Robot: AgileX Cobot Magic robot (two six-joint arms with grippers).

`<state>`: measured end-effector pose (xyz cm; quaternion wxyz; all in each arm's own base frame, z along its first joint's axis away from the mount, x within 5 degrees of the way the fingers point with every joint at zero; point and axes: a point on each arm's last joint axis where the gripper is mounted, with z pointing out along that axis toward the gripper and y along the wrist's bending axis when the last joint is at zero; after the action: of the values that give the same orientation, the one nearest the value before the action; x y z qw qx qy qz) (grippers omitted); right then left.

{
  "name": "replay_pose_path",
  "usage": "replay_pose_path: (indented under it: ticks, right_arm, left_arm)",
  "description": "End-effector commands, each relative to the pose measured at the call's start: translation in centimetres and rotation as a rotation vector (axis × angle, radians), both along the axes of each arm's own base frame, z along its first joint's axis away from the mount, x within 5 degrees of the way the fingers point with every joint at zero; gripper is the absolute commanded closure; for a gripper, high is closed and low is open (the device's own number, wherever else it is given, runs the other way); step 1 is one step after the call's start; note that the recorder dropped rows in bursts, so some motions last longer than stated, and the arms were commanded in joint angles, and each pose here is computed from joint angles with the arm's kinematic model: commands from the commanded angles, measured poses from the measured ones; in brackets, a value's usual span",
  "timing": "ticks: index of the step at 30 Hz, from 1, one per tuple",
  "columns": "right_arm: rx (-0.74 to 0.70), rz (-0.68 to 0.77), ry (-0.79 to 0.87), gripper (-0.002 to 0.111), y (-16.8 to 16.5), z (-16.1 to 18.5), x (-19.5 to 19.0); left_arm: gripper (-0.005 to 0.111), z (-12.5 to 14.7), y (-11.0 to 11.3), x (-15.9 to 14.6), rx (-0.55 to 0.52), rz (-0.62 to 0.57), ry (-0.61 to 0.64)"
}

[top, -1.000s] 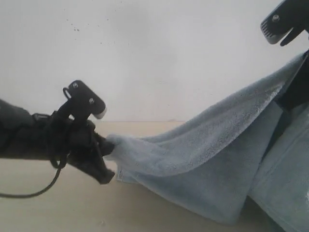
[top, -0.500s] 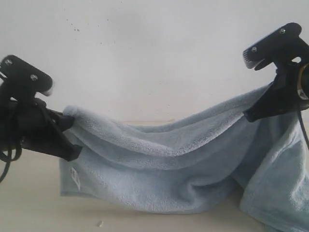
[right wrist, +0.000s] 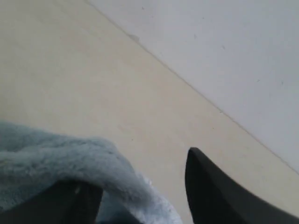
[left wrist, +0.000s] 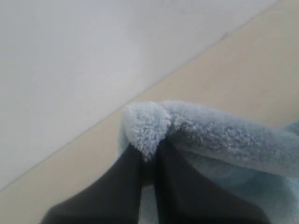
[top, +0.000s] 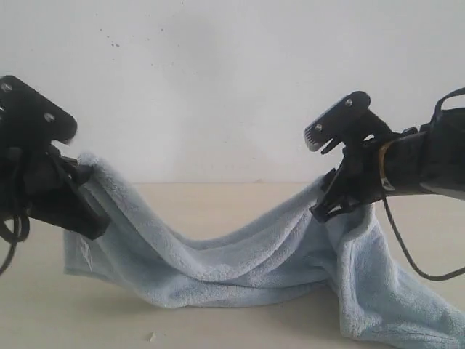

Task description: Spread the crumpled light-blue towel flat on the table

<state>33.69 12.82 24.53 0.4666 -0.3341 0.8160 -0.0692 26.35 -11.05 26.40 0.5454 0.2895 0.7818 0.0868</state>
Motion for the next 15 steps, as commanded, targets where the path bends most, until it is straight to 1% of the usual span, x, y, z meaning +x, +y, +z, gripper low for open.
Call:
replay_pose_path:
  ticks: [1, 2, 3, 4, 5, 6, 7, 9, 11, 13, 14, 15]
  right_arm:
    - [-0.034, -0.026, 0.049, 0.057, 0.1, -2.1, 1.6]
    - [-0.029, -0.039, 0.064, 0.056, 0.2, -2.6, 1.8]
    - [-0.011, -0.054, 0.075, 0.049, 0.4, -3.0, 2.3]
    - [0.012, -0.061, 0.08, 0.041, 0.6, -3.2, 2.6]
    - [0.043, -0.075, 0.075, 0.029, 0.8, -3.0, 3.1]
    - [0.052, -0.078, 0.069, 0.021, 0.9, -2.8, 3.2]
    - [0.062, -0.074, 0.059, 0.016, 1.0, -2.5, 3.3]
    - [0.071, -0.069, 0.046, 0.015, 1.0, -2.0, 3.4]
    - [0.101, -0.044, 0.019, 0.015, 1.3, -1.1, 3.3]
    - [0.169, -0.033, -0.005, 0.015, 1.6, 0.1, 3.1]
    - [0.231, -0.035, -0.015, 0.015, 1.7, 0.9, 2.8]
    - [0.299, -0.067, -0.014, 0.015, 1.7, 1.8, 2.5]
  left_arm:
    - [0.061, -4.6, -0.9, 2.4, 0.172, -0.027, 0.084]
    - [0.046, -5.6, -0.9, 3.0, 0.184, 0.001, 0.102]
    - [0.026, -6.7, -0.9, 3.8, 0.191, 0.054, 0.106]
    - [0.015, -7.3, -0.8, 4.3, 0.191, 0.096, 0.103]
    - [0.004, -8.0, -0.7, 4.7, 0.2, 0.128, 0.102]
    - [0.001, -8.1, -0.7, 4.8, 0.204, 0.132, 0.101]
    - [-0.001, -8.1, -0.7, 4.9, 0.205, 0.131, 0.099]
    - [0.0, -7.6, -0.7, 4.8, 0.203, 0.123, 0.084]
    - [0.0, -7.0, -0.9, 4.5, 0.174, 0.107, 0.083]
    - [0.0, -6.2, -1.6, 3.9, 0.098, 0.066, 0.105]
    - [0.0, -5.8, -2.2, 3.4, 0.058, 0.037, 0.12]
    - [0.0, -5.6, -2.9, 2.9, 0.009, 0.006, 0.147]
